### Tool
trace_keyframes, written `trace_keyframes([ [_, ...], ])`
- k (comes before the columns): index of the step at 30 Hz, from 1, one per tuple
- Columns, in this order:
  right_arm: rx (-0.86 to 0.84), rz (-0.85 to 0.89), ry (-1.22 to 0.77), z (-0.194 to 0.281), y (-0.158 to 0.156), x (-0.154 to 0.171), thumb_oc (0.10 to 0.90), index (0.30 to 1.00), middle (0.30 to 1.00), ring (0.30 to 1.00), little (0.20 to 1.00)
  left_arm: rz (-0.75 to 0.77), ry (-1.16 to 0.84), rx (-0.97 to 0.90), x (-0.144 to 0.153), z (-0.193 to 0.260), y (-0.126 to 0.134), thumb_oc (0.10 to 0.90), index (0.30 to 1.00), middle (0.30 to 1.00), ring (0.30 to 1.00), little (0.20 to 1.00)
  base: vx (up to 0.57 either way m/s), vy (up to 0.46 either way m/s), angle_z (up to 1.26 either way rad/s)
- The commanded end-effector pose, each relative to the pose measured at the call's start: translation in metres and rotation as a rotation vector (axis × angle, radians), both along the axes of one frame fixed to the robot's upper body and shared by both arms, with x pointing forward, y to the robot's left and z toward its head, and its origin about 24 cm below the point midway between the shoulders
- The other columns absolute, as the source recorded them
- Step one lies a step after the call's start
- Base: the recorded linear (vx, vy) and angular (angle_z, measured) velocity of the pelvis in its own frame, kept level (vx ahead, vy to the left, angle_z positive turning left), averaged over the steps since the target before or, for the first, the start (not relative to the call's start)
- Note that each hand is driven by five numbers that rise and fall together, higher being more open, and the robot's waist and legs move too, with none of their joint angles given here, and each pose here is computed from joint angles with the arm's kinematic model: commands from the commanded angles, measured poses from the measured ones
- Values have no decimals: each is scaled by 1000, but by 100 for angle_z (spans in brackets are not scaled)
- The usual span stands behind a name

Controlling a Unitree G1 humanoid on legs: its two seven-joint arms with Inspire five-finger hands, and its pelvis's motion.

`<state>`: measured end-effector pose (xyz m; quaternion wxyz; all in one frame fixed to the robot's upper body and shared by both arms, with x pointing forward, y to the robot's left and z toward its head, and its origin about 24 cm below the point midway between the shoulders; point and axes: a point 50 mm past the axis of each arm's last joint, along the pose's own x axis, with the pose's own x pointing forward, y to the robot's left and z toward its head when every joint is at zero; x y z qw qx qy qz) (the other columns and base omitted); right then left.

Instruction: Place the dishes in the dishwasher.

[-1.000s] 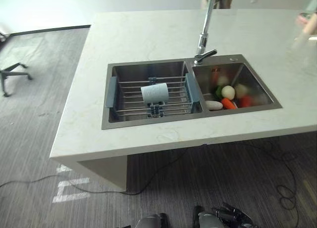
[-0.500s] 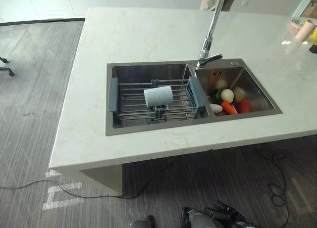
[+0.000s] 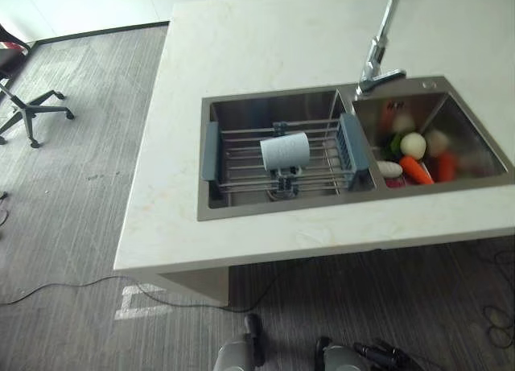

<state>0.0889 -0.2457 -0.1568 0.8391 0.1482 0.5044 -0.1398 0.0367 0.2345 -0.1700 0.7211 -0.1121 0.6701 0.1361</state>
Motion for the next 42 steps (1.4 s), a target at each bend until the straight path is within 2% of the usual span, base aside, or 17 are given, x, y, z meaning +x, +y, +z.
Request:
trace_keyframes([
  [1, -61, 8, -59, 10, -22, 7, 800, 900, 900, 900, 900, -28, -12, -21, 5, -2, -9, 800, 900, 900, 900, 900, 54, 3, -6],
  [6, -49, 35, -20, 6, -16, 0, 800, 900, 900, 900, 900, 54, -39, -8, 6, -2, -8, 800, 900, 900, 900, 900, 73, -11, -2],
  [11, -52, 49, -11, 4, -13, -2, 800, 900, 900, 900, 900, 275, -92, 16, 8, -2, -7, 800, 900, 900, 900, 900, 58, -22, -1],
  [16, -67, 39, -25, 8, -20, 2, 800, 900, 900, 900, 900, 585, -395, 279, 33, 17, 37, 800, 900, 900, 900, 900, 28, -19, 6],
  [17, -79, 37, -13, 9, -26, -2, 800, 900, 900, 900, 900, 596, -585, 532, 54, 44, 75, 800, 900, 900, 900, 900, 15, 22, 8],
  [18, -81, 36, -11, 9, -28, -3, 800, 900, 900, 900, 900, 582, -612, 573, 58, 50, 80, 800, 900, 900, 900, 900, 31, 42, 4],
  [20, -96, 26, 11, 10, -35, -14, 800, 900, 900, 900, 900, 347, -865, 1056, 107, 124, 130, 800, 900, 900, 900, 900, 8, 47, 2],
  [22, -100, 31, 18, 9, -36, -20, 800, 900, 900, 900, 900, 290, -975, 1208, 125, 164, 151, 800, 900, 900, 900, 900, -9, 26, -5],
  [24, -95, 29, 20, 7, -34, -30, 800, 900, 900, 900, 900, 93, -1212, 1522, 140, 224, 161, 800, 900, 900, 900, 900, -29, -23, -8],
  [26, -92, 20, 26, 6, -33, -35, 800, 900, 900, 900, 900, -17, -1360, 1659, 159, 287, 173, 800, 900, 900, 900, 900, 6, -50, -4],
  [27, -93, 22, 32, 5, -31, -36, 800, 900, 900, 900, 900, 12, -1727, 1392, 168, 326, 164, 800, 900, 900, 900, 900, 17, -43, 0],
  [30, -89, 28, 48, 2, -22, -37, 800, 900, 900, 900, 900, -61, -1938, 1520, 184, 390, 132, 800, 900, 900, 900, 900, 35, -81, 4],
  [34, -65, 31, 79, -2, -15, -40, 800, 900, 900, 900, 900, -249, -2209, 1528, 194, 452, 84, 800, 900, 900, 900, 900, 56, -113, -13],
  [37, -56, 27, 96, -3, -13, -44, 800, 900, 900, 900, 900, -342, -2279, 1449, 198, 464, 70, 800, 900, 900, 900, 900, 34, -90, -42],
  [40, -49, 5, 119, -4, -12, -52, 800, 900, 900, 900, 900, -442, -2317, 1223, 206, 468, 58, 800, 900, 900, 900, 900, 28, -67, -20],
  [41, -34, -32, 130, -5, -12, -56, 800, 900, 900, 900, 900, -480, -1941, 1350, 228, 453, 70, 800, 900, 900, 900, 900, 18, -34, -4],
  [42, -21, -77, 139, -6, -11, -57, 800, 900, 900, 900, 900, -486, -1931, 1302, 231, 447, 72, 800, 900, 900, 900, 900, 16, -5, -4],
])
